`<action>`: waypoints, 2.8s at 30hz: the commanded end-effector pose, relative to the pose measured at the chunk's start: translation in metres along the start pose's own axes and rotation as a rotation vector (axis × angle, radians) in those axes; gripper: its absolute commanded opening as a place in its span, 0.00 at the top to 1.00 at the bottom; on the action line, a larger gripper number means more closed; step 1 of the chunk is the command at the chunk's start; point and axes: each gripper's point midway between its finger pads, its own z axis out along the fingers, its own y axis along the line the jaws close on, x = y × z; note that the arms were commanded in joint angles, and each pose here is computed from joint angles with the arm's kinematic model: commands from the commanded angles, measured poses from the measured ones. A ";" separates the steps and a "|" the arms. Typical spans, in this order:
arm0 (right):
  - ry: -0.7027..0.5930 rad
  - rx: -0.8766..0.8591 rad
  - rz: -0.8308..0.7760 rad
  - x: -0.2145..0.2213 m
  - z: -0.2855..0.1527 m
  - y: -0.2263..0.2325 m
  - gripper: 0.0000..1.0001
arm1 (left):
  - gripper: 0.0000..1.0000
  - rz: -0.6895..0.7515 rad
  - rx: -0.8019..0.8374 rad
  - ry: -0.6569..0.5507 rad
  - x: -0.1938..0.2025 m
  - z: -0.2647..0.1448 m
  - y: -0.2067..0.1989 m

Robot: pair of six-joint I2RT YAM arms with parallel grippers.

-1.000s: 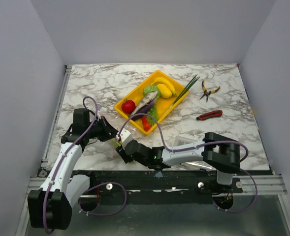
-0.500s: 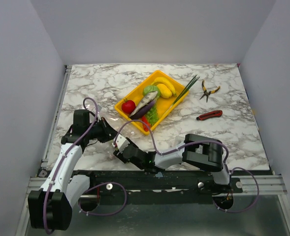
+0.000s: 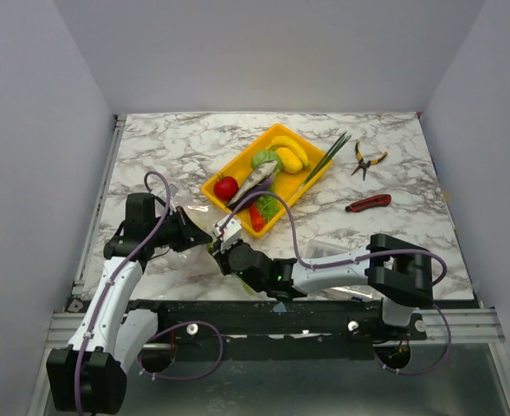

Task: Place the food in the zip-top bag and seal the zipper
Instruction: Place the fake vegetable in the zipper food storage bag.

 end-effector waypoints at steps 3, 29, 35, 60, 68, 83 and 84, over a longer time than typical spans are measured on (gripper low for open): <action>0.000 0.047 0.347 -0.018 -0.007 0.006 1.00 | 1.00 0.060 0.020 -0.053 -0.008 -0.014 -0.016; -0.111 0.083 0.391 -0.075 0.013 0.016 0.85 | 1.00 -0.243 0.454 0.061 0.022 -0.059 -0.107; 0.218 0.026 0.336 -0.041 -0.039 0.016 0.37 | 1.00 -0.234 0.414 0.027 0.008 -0.053 -0.105; 0.239 0.215 0.412 -0.034 -0.089 -0.041 0.49 | 1.00 -0.206 0.326 -0.003 -0.001 -0.044 -0.091; 0.273 0.134 0.376 -0.021 -0.064 -0.015 0.68 | 1.00 -0.190 0.340 -0.009 -0.002 -0.049 -0.097; 0.337 -0.184 0.382 -0.231 -0.048 -0.018 1.00 | 1.00 -0.013 0.034 -0.360 -0.049 -0.140 -0.127; 0.334 -0.211 0.369 -0.241 -0.046 -0.012 1.00 | 1.00 -0.020 0.050 -0.364 -0.048 -0.143 -0.132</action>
